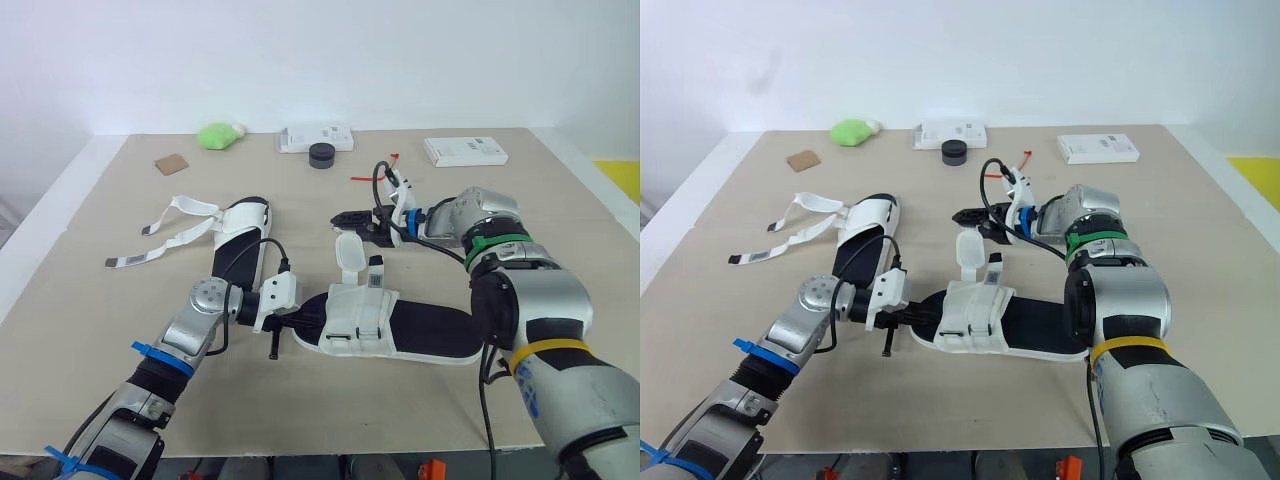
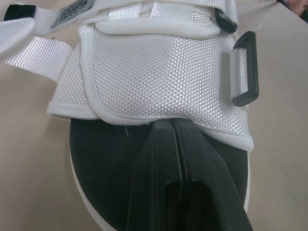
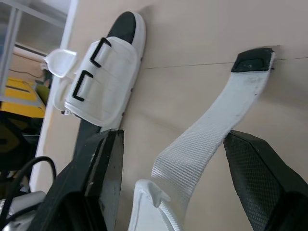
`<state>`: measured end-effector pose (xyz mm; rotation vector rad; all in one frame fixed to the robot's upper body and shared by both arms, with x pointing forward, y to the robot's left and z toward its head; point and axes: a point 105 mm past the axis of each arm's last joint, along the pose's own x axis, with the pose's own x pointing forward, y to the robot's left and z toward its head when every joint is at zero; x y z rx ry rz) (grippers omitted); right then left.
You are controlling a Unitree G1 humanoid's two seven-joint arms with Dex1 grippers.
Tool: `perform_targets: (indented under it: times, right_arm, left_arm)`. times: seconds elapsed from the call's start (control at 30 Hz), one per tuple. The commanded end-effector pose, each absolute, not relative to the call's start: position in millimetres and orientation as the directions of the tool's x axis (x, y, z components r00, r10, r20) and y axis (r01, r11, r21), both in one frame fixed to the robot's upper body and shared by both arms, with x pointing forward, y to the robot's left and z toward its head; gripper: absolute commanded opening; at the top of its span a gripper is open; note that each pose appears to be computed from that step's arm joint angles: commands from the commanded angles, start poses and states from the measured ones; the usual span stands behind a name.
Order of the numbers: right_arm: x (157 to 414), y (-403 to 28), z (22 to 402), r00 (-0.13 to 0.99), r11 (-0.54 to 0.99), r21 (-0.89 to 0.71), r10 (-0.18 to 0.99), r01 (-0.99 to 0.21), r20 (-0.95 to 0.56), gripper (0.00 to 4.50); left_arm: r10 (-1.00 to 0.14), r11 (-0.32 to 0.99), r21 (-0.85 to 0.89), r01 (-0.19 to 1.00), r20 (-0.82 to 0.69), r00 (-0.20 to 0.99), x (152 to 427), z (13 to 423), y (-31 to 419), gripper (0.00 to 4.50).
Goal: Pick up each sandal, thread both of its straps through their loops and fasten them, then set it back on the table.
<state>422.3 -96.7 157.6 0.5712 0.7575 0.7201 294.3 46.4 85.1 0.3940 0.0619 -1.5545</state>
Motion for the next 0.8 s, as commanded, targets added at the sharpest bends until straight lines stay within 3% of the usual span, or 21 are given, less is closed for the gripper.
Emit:
perform_targets:
  times: [0.03,0.2,0.37,0.5,0.63,0.8]
  right_arm:
    - [425.2,-94.8,163.3,0.532,0.617,0.690,0.755,-0.379,-0.383,2.18]
    - [428.6,-94.5,171.4,0.544,0.615,0.663,0.760,-0.427,-0.354,0.01]
    - [430.8,-95.0,187.5,0.540,0.582,0.616,0.793,-0.531,-0.283,0.01]
    - [423.6,-88.9,211.4,0.459,0.490,0.488,0.868,-0.722,-0.192,0.01]
    - [384.5,-80.7,240.5,0.281,0.293,0.263,0.956,-0.919,-0.083,0.01]
    - [337.6,-76.9,263.3,0.198,0.198,-0.001,0.980,-0.980,0.034,0.01]
  left_arm:
    - [-0.897,-0.010,0.037,0.999,-0.441,0.007,281.4,31.7,60.1,0.00]
    - [-0.899,-0.007,0.031,1.000,-0.439,0.007,279.6,30.6,60.1,0.00]
    - [-0.899,-0.010,0.030,1.000,-0.438,0.004,279.5,31.0,59.8,0.00]
    - [-0.899,-0.014,0.028,1.000,-0.438,0.000,279.6,31.0,59.0,0.00]
    - [-0.899,-0.022,0.028,0.999,-0.437,-0.007,280.0,31.7,57.3,0.00]
    - [-0.899,-0.026,0.027,0.999,-0.438,-0.011,281.0,32.6,57.0,0.00]
